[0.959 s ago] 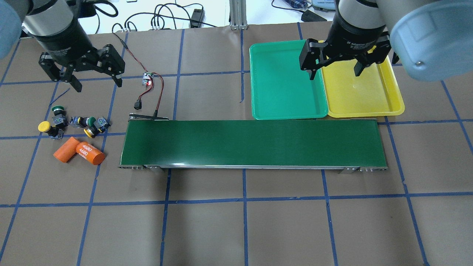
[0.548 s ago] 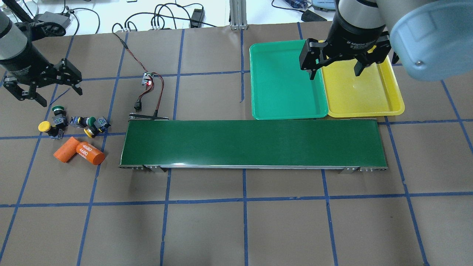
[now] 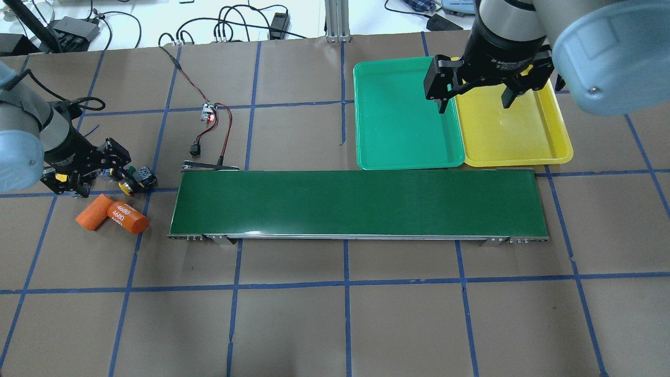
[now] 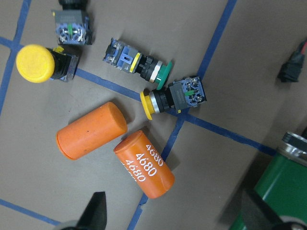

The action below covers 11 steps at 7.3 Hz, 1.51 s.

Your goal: Sort buttons by color to trays

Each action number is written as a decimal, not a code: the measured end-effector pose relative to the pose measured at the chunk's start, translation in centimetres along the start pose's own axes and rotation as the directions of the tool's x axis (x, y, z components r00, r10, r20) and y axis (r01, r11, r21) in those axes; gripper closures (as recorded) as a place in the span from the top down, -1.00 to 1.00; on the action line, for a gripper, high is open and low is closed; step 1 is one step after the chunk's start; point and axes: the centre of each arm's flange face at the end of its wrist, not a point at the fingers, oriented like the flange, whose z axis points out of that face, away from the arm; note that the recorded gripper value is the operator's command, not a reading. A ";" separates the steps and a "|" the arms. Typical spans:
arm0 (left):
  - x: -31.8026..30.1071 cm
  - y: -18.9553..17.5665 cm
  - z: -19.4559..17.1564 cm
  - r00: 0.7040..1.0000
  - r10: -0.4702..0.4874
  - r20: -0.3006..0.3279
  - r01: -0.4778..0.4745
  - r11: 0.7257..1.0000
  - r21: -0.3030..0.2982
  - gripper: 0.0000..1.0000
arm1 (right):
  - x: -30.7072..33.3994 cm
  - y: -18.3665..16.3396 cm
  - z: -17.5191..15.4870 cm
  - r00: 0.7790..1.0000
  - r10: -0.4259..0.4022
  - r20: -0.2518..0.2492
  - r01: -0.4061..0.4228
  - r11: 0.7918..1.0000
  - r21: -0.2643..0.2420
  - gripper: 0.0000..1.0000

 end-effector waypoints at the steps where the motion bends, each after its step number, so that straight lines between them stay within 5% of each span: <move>1: -1.3 0.6 2.4 0.997 -0.080 -0.002 0.080 0.997 0.015 1.00 | 0.0 0.0 0.0 1.000 0.000 0.000 0.000 1.000 0.000 1.00; 3: -2.7 1.4 6.1 0.983 -0.185 -0.004 0.185 0.983 0.005 1.00 | 0.0 0.0 0.0 1.000 0.000 0.000 0.000 1.000 0.000 1.00; 4: -2.8 1.3 7.3 0.976 -0.219 -0.003 0.219 0.976 -0.012 0.63 | 0.0 0.0 0.0 1.000 0.000 0.000 0.000 1.000 0.000 1.00; 6: -2.8 1.1 9.0 0.963 -0.270 0.000 0.269 0.962 -0.041 -0.77 | 0.1 0.0 0.0 1.000 0.000 -0.001 0.000 1.000 -0.001 1.00; 7: -2.7 1.1 9.3 0.959 -0.282 -0.008 0.282 0.958 -0.052 -1.00 | 0.1 -0.1 0.1 1.000 0.000 -0.001 0.000 1.000 -0.001 1.00; 11: -0.4 0.9 4.0 0.908 -0.412 -0.073 0.408 0.910 -0.071 -1.00 | 0.1 0.1 -0.1 1.000 0.002 -0.002 -0.002 1.000 -0.003 1.00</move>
